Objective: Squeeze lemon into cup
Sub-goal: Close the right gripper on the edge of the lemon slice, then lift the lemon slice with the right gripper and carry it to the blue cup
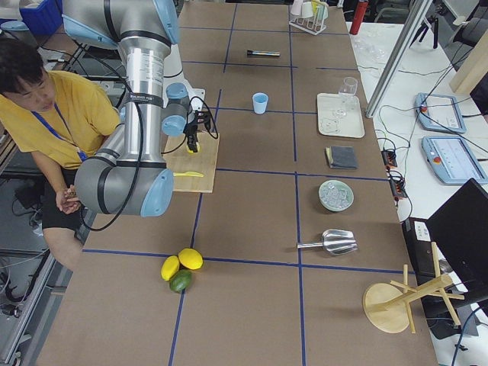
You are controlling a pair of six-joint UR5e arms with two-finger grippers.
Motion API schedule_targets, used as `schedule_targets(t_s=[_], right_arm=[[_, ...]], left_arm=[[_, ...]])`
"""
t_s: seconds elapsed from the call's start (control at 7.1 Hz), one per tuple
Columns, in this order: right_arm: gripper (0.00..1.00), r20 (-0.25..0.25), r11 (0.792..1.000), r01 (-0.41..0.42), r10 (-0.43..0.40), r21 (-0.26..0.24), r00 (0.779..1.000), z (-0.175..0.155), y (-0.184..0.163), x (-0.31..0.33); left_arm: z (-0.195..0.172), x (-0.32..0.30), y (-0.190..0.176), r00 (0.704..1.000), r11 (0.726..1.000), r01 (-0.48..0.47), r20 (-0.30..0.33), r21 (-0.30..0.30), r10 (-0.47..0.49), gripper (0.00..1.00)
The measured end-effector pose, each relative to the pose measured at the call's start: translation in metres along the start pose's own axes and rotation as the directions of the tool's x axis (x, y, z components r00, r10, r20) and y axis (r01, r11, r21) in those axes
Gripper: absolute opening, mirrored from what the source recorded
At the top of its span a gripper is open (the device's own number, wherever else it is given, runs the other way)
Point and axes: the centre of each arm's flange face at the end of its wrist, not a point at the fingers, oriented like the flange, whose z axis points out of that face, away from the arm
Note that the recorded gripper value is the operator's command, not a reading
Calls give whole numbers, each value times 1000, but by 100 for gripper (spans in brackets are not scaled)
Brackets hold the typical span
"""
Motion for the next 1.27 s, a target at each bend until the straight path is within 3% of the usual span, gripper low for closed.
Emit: schedule_targets(t_s=[0.56,1.27], right_arm=[[41,15,1000,-15,15,9,1000,-22,-8,7],[42,40,999,-42,41,31,998,-43,-24,9]], left_arm=[[3,1,5,999,1000,9,-39,-2,-9,100],[3,1,7,999,1000,12,-42,-4,-12,100]])
